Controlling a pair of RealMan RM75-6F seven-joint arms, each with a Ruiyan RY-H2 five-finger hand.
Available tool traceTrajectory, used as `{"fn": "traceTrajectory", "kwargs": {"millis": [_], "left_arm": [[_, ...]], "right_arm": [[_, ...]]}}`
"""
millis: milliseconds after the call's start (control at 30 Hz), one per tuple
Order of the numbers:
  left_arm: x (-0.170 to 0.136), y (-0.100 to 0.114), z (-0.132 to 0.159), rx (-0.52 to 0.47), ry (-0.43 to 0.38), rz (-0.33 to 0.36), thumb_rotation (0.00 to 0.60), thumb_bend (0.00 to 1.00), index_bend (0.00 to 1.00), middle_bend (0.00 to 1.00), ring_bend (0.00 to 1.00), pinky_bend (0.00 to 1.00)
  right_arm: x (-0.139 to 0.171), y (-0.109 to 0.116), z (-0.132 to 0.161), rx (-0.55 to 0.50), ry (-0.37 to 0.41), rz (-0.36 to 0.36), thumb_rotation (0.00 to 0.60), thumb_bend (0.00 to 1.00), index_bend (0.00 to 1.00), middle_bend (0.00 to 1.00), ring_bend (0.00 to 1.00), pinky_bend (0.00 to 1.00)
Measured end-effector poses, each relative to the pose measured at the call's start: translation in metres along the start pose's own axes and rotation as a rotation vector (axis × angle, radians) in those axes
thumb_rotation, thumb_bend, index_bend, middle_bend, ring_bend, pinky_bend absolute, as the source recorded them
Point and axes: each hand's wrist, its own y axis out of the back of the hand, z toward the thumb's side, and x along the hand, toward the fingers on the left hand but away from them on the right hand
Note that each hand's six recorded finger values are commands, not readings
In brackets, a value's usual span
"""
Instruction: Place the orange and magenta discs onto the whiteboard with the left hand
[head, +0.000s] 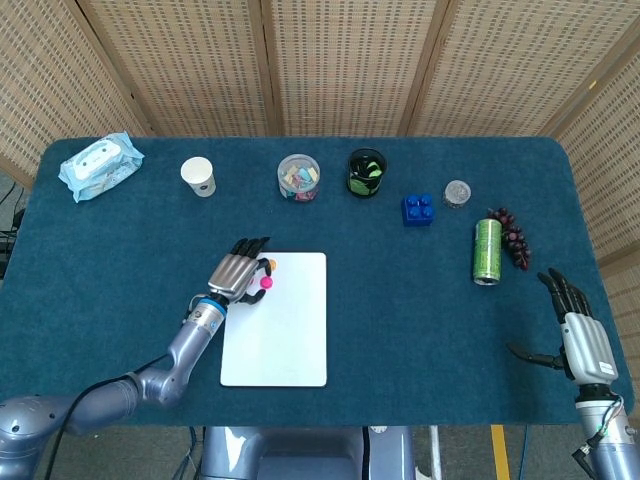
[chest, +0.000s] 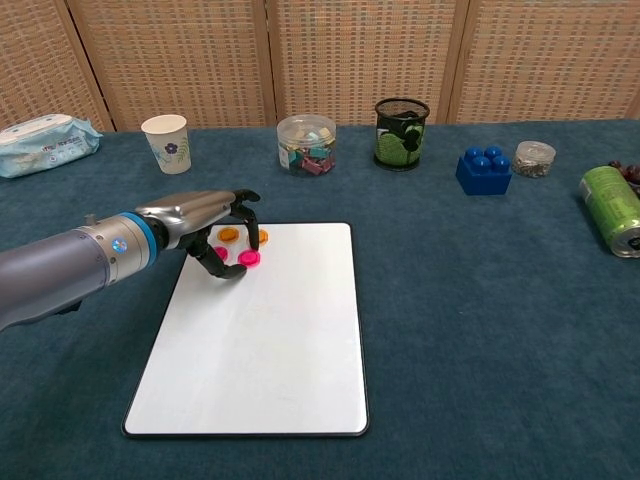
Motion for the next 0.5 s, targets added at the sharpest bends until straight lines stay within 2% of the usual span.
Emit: {"fn": "traceTrajectory", "kwargs": {"millis": [267, 500], "left_arm": [[-0.004, 0.006, 0.004, -0.015, -0.017, 0.014, 0.6, 0.3, 0.26, 0.0, 0.0, 0.0], [-0.017, 0.028, 0.013, -0.04, -0.066, 0.074, 0.6, 0.3, 0.23, 0.0, 0.0, 0.0]], "right_arm": [[0.0, 0.0, 0.0, -0.001, 0.0, 0.001, 0.6, 0.13, 0.0, 0.0, 0.0, 0.0], [0.0, 0.0, 0.0, 0.002, 0.0, 0.001, 0.6, 0.13, 0.0, 0.0, 0.0, 0.0]]}}
